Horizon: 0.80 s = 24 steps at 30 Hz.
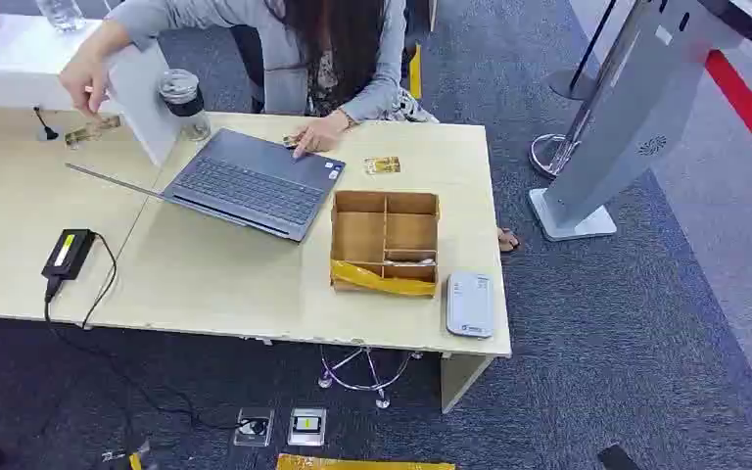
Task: Pass the card to the sensor for recognition and then transmit it.
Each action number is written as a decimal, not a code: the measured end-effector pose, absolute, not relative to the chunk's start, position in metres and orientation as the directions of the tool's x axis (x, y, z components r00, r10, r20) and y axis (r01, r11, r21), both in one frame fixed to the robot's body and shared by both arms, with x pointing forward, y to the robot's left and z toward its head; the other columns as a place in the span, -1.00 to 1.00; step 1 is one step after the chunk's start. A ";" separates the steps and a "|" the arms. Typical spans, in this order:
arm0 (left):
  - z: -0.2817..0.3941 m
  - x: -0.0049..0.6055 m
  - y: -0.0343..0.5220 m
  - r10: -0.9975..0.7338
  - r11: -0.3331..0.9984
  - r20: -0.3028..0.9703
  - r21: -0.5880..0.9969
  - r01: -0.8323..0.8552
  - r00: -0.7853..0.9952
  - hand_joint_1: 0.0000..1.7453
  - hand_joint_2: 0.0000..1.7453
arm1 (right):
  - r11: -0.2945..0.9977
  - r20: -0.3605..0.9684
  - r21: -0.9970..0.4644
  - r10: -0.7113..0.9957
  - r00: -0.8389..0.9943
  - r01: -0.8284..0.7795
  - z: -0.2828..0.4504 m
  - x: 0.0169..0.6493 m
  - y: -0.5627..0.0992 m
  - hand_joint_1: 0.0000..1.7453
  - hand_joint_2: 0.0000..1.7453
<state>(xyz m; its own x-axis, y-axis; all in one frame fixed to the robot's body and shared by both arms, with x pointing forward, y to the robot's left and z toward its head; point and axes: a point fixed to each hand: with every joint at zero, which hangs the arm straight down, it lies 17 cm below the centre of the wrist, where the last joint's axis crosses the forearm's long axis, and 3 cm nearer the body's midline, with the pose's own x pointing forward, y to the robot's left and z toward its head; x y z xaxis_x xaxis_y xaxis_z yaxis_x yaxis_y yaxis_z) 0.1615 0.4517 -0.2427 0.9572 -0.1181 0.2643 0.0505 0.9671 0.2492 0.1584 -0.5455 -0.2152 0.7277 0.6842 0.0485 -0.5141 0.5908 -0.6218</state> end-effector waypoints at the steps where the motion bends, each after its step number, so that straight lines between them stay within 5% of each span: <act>1: -0.243 0.162 0.452 -0.114 0.967 0.266 0.250 0.046 0.957 0.42 -1.00 | 0.589 0.047 -0.622 0.686 0.726 -0.516 -0.215 0.158 -0.545 -1.00 -1.00; 2: -0.243 0.162 0.452 -0.116 0.967 0.267 0.250 0.048 0.957 -0.72 -1.00 | 0.585 0.043 -0.622 0.689 0.723 -0.520 -0.215 0.158 -0.545 -1.00 -1.00; 3: -0.243 0.162 0.451 -0.118 0.967 0.268 0.249 0.050 0.956 -0.72 -1.00 | 0.584 0.041 -0.622 0.689 0.723 -0.522 -0.215 0.158 -0.545 -1.00 -1.00; 4: -0.243 0.162 0.451 -0.120 0.967 0.269 0.247 0.052 0.956 -1.00 -1.00 | 0.584 0.038 -0.620 0.689 0.724 -0.523 -0.216 0.157 -0.545 -1.00 -1.00; 15: -0.245 0.152 0.454 -0.101 0.966 0.259 0.256 0.032 0.961 -1.00 -1.00 | 0.594 0.028 -0.610 0.677 0.736 -0.524 -0.217 0.153 -0.546 -1.00 -1.00; 16: -0.245 0.151 0.454 -0.101 0.966 0.258 0.255 0.033 0.961 -1.00 -1.00 | 0.603 0.027 -0.602 0.670 0.742 -0.523 -0.218 0.152 -0.545 -1.00 1.00; 24: -0.245 0.150 0.455 -0.092 0.966 0.258 0.256 0.024 0.962 -1.00 -1.00 | 0.652 0.069 -0.619 0.601 0.796 -0.439 -0.210 0.153 -0.563 -1.00 1.00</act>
<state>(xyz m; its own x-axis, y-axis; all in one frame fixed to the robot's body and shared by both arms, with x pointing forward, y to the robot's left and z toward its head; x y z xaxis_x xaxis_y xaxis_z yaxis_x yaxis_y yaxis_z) 0.1501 0.4548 -0.2453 0.9618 -0.0920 0.2580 0.0239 0.9664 0.2558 0.1529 -0.5628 -0.2101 0.7961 0.6013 0.0688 -0.4388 0.6517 -0.6186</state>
